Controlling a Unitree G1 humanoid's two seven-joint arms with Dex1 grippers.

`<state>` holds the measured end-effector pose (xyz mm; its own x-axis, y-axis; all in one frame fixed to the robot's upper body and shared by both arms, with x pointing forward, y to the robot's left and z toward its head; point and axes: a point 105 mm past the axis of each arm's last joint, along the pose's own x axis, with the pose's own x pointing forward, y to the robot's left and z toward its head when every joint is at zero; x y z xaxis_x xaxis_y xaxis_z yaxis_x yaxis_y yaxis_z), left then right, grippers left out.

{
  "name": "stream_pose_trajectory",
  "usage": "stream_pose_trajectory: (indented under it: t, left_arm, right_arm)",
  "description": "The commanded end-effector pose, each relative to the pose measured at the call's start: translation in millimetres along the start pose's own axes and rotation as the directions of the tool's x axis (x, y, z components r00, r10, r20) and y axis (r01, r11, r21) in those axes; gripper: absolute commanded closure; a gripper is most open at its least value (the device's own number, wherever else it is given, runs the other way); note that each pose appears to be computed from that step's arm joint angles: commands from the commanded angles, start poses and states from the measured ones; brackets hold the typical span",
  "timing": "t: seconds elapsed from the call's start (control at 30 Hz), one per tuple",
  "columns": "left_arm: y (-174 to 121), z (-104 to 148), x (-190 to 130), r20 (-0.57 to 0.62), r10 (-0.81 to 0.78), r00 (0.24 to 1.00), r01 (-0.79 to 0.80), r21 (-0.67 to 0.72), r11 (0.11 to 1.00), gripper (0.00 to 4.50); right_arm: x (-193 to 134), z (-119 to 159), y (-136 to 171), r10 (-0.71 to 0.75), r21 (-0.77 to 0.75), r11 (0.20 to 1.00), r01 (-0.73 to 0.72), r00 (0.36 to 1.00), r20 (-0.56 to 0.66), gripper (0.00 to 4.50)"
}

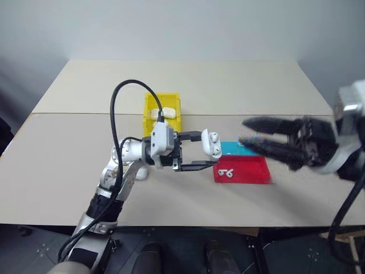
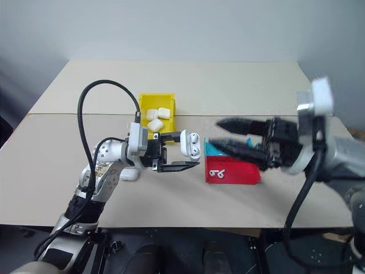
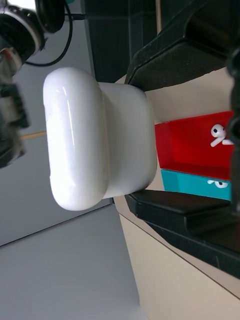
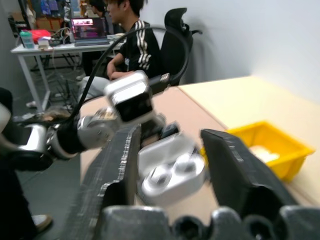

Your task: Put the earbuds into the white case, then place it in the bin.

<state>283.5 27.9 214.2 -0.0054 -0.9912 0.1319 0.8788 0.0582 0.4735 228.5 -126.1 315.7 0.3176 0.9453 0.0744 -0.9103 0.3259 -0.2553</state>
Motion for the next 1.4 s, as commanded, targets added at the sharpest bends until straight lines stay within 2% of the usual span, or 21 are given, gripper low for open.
stream_pose_trajectory:
  t: [0.03,0.13,0.3,0.57,0.73,1.07,1.3,1.4]
  left_arm:
    - [4,5,5,0.000,-0.004,1.000,0.004,0.043,0.999,1.78]
    - [6,3,9,-0.009,0.003,1.000,-0.003,0.051,0.999,1.78]
    - [7,1,10,-0.016,0.006,1.000,-0.005,0.063,0.998,1.78]
    - [8,1,10,-0.019,0.014,1.000,-0.012,0.071,0.997,1.78]
    - [5,3,10,-0.011,0.014,1.000,-0.013,0.073,0.997,1.78]
    - [4,6,5,-0.002,0.023,1.000,-0.023,0.071,0.997,1.78]
    - [5,5,2,-0.005,0.028,1.000,-0.027,0.070,0.997,1.78]
    - [5,6,2,-0.006,0.033,0.999,-0.032,0.074,0.997,1.78]
  right_arm:
    - [16,3,8,0.049,-0.043,0.998,-0.052,0.996,-0.072,3.47]
    - [33,-3,12,0.067,-0.076,0.994,-0.079,0.986,-0.153,4.47]
    - [48,-7,23,0.110,-0.125,0.983,-0.132,0.979,-0.170,4.47]
    - [57,-30,28,0.112,-0.190,0.967,-0.170,0.953,-0.282,4.47]
    - [55,-46,22,0.064,-0.213,0.966,-0.149,0.930,-0.361,4.47]
    - [41,-58,11,0.010,-0.219,0.969,-0.114,0.903,-0.429,4.47]
    - [31,-47,7,-0.008,-0.215,0.973,-0.081,0.923,-0.384,4.47]
    - [27,-22,5,-0.007,-0.183,0.982,-0.040,0.969,-0.248,4.47]
